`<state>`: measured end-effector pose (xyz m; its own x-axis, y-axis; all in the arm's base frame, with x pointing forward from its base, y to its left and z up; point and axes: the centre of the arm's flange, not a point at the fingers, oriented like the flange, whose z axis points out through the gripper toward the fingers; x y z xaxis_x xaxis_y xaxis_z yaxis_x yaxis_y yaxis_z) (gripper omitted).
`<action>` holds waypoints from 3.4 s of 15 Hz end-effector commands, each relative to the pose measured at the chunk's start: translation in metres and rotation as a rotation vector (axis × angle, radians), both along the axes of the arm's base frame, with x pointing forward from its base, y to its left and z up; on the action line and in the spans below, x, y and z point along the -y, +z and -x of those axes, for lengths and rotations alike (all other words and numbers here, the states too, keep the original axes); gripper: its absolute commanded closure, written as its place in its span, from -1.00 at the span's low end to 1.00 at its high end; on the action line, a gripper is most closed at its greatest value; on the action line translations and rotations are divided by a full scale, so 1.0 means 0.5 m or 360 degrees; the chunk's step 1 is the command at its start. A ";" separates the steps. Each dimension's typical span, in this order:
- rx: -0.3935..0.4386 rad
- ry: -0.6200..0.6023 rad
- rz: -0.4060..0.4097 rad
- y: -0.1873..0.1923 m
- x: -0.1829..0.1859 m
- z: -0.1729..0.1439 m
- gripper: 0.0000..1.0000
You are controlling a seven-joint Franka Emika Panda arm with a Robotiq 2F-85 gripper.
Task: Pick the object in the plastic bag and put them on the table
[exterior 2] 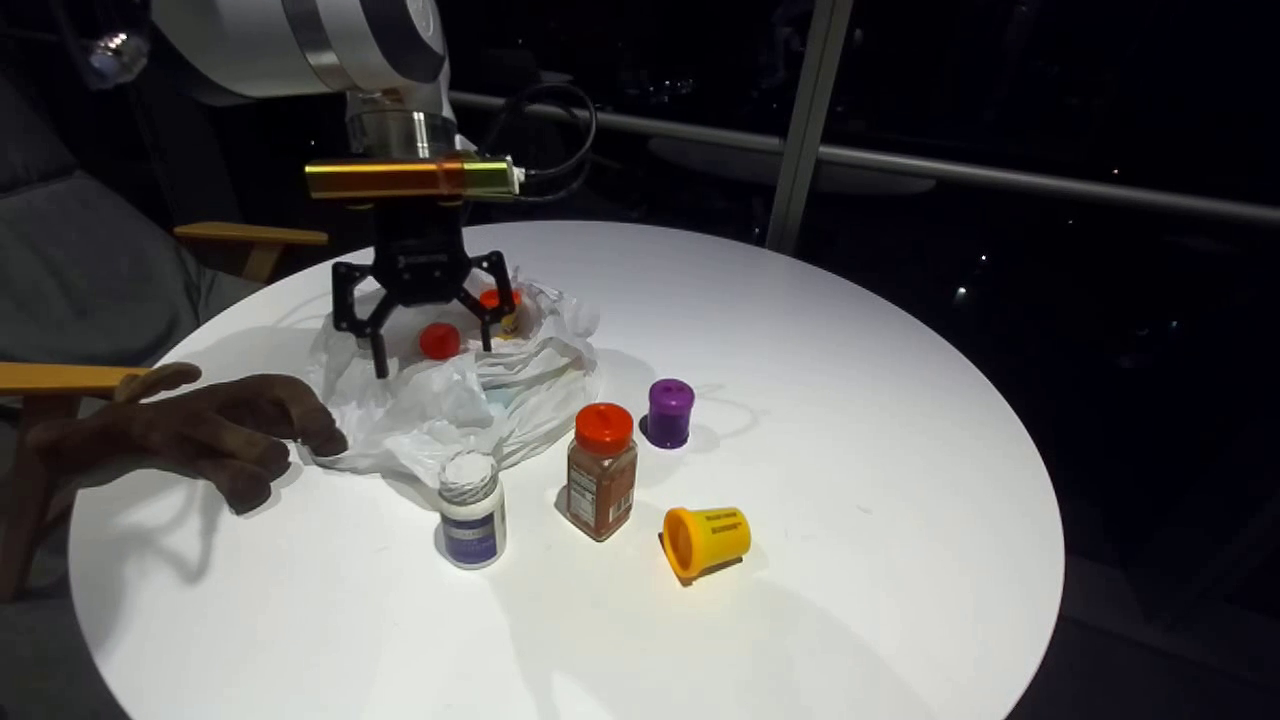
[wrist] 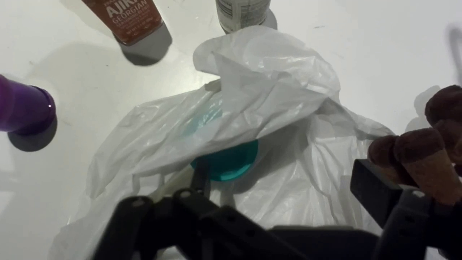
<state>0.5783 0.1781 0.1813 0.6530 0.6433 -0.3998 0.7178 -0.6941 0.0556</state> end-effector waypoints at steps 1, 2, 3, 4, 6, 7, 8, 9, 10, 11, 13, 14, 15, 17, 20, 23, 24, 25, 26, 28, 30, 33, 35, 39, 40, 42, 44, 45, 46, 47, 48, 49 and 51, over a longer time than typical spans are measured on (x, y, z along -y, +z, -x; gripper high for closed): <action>-0.0077 0.0051 -0.0013 -0.015 0.008 -0.018 -1.00; -0.0085 0.0063 -0.0014 -0.021 0.009 -0.019 -1.00; -0.0084 0.0080 -0.0018 -0.026 0.005 -0.021 -1.00; -0.0087 0.0095 -0.0015 -0.032 0.004 -0.023 -1.00; -0.0077 0.0121 -0.0008 -0.035 -0.004 -0.029 -1.00; -0.0074 0.0132 -0.0001 -0.034 -0.006 -0.030 -1.00; -0.0073 0.0150 0.0010 -0.033 -0.009 -0.031 -1.00; -0.0072 0.0167 0.0017 -0.032 -0.012 -0.032 -1.00; -0.0072 0.0182 0.0020 -0.031 -0.014 -0.033 -1.00; -0.0071 0.0195 0.0019 -0.031 -0.017 -0.032 -1.00; -0.0068 0.0223 0.0031 -0.031 -0.017 -0.033 -1.00; -0.0064 0.0231 0.0038 -0.031 -0.017 -0.034 -1.00; -0.0058 0.0245 0.0043 -0.026 -0.018 -0.030 -1.00; -0.0036 0.0275 0.0047 -0.018 -0.017 -0.026 -1.00; -0.0027 0.0285 0.0068 -0.021 -0.008 -0.033 -1.00; -0.0032 0.0260 0.0079 -0.026 0.005 -0.050 -1.00; -0.0036 0.0253 0.0077 -0.027 0.008 -0.054 -1.00; -0.0044 0.0243 0.0077 -0.027 0.013 -0.058 -1.00; -0.0048 0.0232 0.0078 -0.028 0.018 -0.063 -1.00; -0.0063 0.0213 0.0081 -0.030 0.028 -0.068 -1.00; -0.0081 0.0198 0.0085 -0.037 0.036 -0.072 -1.00; -0.0106 0.0190 0.0080 -0.047 0.043 -0.065 -1.00; -0.0115 0.0182 0.0080 -0.054 0.049 -0.061 -1.00; -0.0123 0.0147 0.0080 -0.064 0.063 -0.062 -0.47; -0.0122 0.0143 0.0081 -0.064 0.066 -0.061 -0.39; -0.0115 0.0133 0.0075 -0.059 0.069 -0.059 -0.01; -0.0105 0.0123 0.0063 -0.050 0.068 -0.056 0.35; -0.0101 0.0118 0.0050 -0.042 0.064 -0.054 0.49; -0.0098 0.0112 0.0035 -0.036 0.058 -0.051 0.55; -0.0093 0.0108 0.0009 -0.026 0.047 -0.045 0.55; -0.0077 0.0110 -0.0029 -0.012 0.029 -0.039 0.55; -0.0065 0.0106 -0.0062 0.002 0.012 -0.034 0.55; -0.0027 0.0101 -0.0144 0.034 -0.033 -0.024 0.55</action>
<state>0.6004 0.1711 0.1648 0.5856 0.6951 -0.4171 0.7656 -0.6433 0.0027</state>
